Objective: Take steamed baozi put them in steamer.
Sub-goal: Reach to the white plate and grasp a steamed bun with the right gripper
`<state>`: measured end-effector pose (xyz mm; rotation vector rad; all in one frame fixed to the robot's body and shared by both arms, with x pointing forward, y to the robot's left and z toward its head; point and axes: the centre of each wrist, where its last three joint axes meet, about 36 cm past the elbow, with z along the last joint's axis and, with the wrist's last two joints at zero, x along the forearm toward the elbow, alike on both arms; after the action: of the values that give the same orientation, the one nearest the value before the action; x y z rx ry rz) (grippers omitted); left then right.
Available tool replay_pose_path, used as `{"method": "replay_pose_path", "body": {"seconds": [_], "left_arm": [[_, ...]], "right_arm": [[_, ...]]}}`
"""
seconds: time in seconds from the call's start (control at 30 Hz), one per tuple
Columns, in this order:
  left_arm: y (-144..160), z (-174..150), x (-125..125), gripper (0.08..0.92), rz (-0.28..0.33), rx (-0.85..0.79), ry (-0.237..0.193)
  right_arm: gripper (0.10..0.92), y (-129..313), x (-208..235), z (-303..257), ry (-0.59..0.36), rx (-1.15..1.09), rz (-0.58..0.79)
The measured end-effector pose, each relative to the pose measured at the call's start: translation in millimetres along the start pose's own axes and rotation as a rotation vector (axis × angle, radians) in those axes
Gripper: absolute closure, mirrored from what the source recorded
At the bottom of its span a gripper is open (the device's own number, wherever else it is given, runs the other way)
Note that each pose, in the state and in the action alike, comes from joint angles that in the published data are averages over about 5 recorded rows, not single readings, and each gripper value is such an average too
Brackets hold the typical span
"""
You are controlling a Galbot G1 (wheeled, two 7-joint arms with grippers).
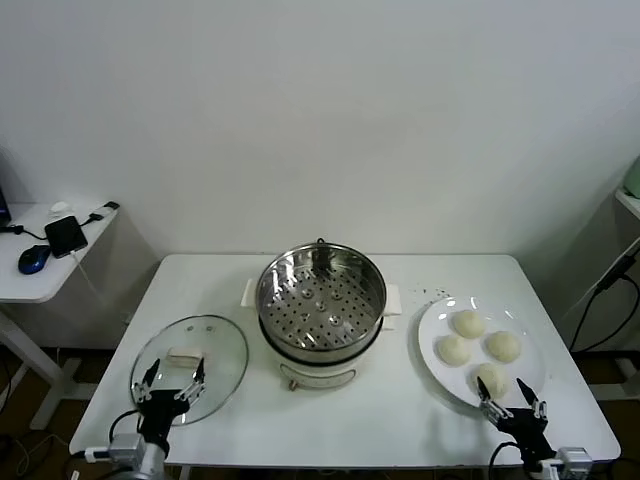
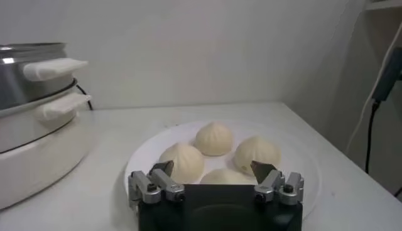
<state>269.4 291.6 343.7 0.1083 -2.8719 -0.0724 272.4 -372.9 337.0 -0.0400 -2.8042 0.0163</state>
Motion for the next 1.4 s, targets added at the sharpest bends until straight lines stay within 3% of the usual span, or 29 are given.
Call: {"method": "replay_pose_path", "body": {"seconds": [0.37, 0.5, 0.67, 1.0, 1.17, 1.4], "left_arm": [[-3, -4, -1, 0.177, 0.012, 0.0, -0.009], [-4, -4, -1, 0.177, 0.013, 0.001, -0.008], [-1, -4, -1, 0.177, 0.007, 0.002, -0.01], [-1, 0, -4, 0.177, 0.003, 0.011, -0.009], [-3, 2, -6, 0.177, 0.007, 0.015, -0.008], [-2, 5, -6, 0.177, 0.003, 0.019, -0.002]], "right_arm": [[0.2, -27, -93, -83, -0.046, 0.243, -0.069], [0.2, -32, -139, -128, -0.055, 0.424, -0.191], [0.2, -42, -188, -187, -0.02, 0.718, -0.437], [0.2, -81, -252, -284, 0.251, 1.16, -0.885], [0.2, -81, -271, -324, 0.412, 1.287, -0.975], [0.2, -77, -290, -327, 0.624, 1.34, -0.984]]}}
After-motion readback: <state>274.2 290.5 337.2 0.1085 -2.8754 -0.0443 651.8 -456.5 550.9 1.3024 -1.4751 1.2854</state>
